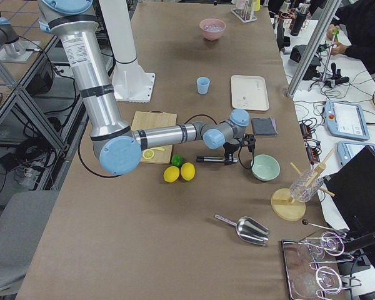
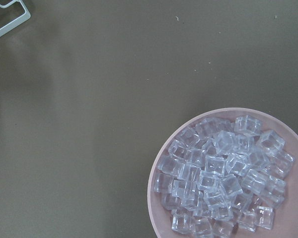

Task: Mash ice and strawberries in cup
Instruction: 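Carry the steel muddler over the blue cup and lower it in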

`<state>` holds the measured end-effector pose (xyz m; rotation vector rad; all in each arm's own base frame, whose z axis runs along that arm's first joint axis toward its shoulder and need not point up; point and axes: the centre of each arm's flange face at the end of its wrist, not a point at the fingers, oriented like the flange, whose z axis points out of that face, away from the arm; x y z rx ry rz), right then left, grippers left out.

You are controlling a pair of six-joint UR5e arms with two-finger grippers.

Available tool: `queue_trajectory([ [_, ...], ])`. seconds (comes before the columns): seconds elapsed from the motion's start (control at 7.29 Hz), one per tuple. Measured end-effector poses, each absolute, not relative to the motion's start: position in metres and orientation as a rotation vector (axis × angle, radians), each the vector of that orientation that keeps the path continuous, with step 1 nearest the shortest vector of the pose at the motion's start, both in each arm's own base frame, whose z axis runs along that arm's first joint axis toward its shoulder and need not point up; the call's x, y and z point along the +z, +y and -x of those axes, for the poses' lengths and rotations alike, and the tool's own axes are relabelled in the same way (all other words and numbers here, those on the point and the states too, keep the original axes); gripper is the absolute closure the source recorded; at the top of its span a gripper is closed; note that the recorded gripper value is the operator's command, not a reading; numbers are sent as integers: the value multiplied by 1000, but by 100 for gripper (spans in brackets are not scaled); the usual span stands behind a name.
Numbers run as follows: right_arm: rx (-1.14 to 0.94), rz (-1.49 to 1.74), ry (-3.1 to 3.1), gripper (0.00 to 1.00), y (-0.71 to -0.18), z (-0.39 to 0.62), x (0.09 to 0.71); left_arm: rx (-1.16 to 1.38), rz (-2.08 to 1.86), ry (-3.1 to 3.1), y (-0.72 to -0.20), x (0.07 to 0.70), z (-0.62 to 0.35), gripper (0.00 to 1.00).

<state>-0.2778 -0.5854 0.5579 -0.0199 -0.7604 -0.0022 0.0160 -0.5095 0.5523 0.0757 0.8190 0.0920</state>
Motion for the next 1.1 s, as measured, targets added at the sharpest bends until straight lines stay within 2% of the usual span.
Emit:
queue_trajectory([
  [0.55,-29,2,-817,100,-588,278,531,94,-83,820,-508,546,-15,2],
  [0.69,-52,-52,-866,100,-584,272,493,95,-86,821,-507,544,-15,2],
  [1.1,-105,-321,-999,100,-547,274,326,100,-100,823,-506,538,-14,2],
])
